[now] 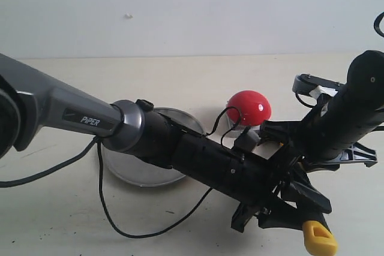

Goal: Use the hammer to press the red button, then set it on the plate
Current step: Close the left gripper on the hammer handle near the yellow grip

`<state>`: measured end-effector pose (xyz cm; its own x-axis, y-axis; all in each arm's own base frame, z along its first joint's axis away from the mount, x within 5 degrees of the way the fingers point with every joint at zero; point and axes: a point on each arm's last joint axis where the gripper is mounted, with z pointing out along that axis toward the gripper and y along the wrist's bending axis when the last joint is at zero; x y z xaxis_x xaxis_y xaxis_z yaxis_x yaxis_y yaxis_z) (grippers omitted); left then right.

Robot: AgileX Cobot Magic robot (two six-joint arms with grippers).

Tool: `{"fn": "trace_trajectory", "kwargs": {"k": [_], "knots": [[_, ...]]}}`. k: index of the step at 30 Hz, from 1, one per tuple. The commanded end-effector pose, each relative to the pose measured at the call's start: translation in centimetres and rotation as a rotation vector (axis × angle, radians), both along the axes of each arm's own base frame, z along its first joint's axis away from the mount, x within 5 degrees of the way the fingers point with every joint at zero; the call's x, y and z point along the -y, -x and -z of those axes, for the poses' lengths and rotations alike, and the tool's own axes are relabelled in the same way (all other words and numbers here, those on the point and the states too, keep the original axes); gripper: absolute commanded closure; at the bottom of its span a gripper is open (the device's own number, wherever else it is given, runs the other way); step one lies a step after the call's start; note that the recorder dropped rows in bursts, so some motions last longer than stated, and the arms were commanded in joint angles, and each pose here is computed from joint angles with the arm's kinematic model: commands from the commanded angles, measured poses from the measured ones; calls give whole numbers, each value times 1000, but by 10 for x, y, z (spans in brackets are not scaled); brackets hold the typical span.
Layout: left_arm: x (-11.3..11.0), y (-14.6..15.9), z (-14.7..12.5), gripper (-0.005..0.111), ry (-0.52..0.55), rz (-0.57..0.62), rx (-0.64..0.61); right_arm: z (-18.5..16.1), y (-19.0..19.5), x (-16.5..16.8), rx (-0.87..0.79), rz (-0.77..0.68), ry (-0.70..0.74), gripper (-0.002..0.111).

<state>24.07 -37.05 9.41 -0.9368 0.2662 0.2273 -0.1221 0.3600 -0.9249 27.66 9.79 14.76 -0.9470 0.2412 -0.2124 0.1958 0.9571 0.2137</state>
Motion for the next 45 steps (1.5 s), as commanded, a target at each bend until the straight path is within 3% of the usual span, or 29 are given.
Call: {"fn": "trace_trajectory", "kwargs": {"k": [1,19,22,25,32,34,38,45], "knots": [[5,3,-4,66,25,17,-10,-7,-3,0,28,-9,-9,108],[6,3,-4,70,24,15,-2,-7,-3,-1,28,-12,-14,108],[6,3,-4,83,24,15,-2,-7,-3,-1,28,-12,-14,108],[6,3,-4,104,25,16,1,-7,-3,-1,28,-12,-14,108],[6,3,-5,107,40,29,10,-7,-3,-1,28,-13,-14,107],[6,4,-6,107,56,44,15,-7,-3,-1,28,-13,-14,98],[5,6,-8,107,82,67,26,-7,-2,-1,26,-13,-13,66],[5,7,-8,107,91,74,30,-8,-3,-1,36,-12,-13,46]]}}
